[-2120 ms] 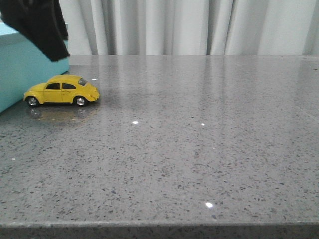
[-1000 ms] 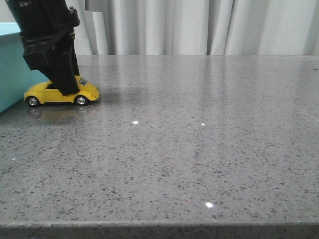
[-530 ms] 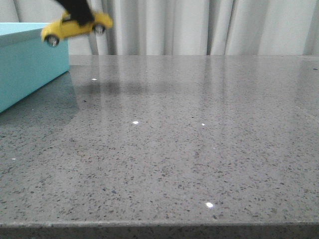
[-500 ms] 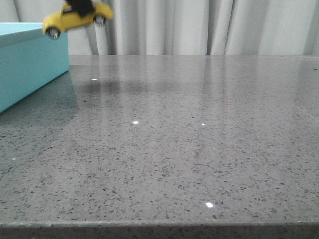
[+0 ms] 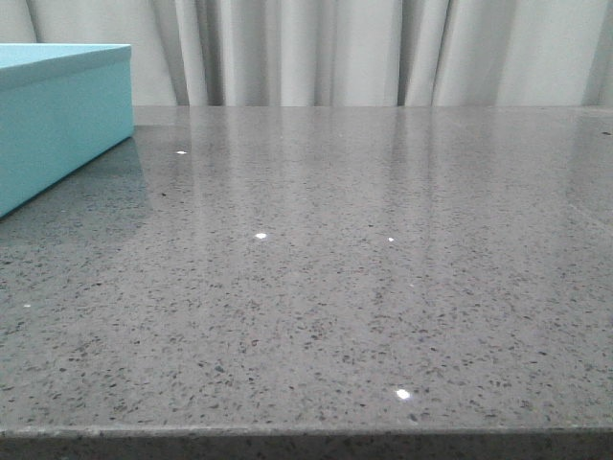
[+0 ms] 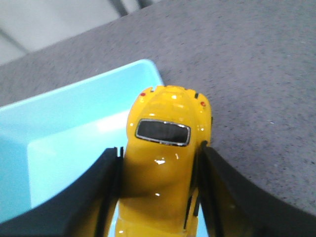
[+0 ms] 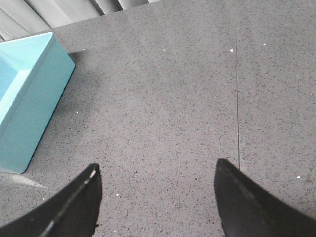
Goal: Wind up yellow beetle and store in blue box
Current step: 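Carry the car over the blue box with the left gripper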
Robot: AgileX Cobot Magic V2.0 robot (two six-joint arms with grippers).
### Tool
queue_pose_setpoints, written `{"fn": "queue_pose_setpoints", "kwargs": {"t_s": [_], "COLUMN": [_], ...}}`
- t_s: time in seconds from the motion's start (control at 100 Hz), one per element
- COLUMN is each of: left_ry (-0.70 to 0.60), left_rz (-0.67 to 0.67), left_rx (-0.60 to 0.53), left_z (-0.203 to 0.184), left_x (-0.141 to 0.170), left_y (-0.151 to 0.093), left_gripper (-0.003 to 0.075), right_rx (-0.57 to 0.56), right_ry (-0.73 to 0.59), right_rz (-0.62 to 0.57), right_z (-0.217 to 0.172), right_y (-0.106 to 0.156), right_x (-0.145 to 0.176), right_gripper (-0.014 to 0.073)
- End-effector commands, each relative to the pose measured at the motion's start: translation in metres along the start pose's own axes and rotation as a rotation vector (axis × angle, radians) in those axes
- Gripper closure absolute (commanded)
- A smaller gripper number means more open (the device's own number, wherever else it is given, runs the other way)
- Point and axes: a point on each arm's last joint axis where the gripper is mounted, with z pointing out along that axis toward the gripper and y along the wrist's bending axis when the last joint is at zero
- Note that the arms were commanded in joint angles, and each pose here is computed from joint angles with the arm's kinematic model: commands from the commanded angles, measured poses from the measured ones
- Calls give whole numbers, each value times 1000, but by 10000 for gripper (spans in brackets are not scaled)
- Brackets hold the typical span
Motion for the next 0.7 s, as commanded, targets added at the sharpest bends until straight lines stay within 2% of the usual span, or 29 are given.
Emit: {"fn": "queue_pose_setpoints", "kwargs": {"t_s": [0.0,0.11,0.3,0.69], "left_ry": [-84,-41,24,137], "left_rz": [-144,-218,-277,-305], "left_rx": [-63,-108,-154,-153], "left_z": [-30,-29,-19,31], "left_x": [-4,5,23,65], "left_y": [24,44,66,67], "left_gripper": [589,589,589,589], "right_rx": [-46,-46,-47,-47], "right_ry": [-95,-95,-96,-95], "right_rz": [-12,-12,-12,-11], "right_z": [-7,-7,-7,-7], "right_y": [6,6,6,6], "right_x": [-11,-11,-11,-11], "right_gripper": [106,106,106,106]}}
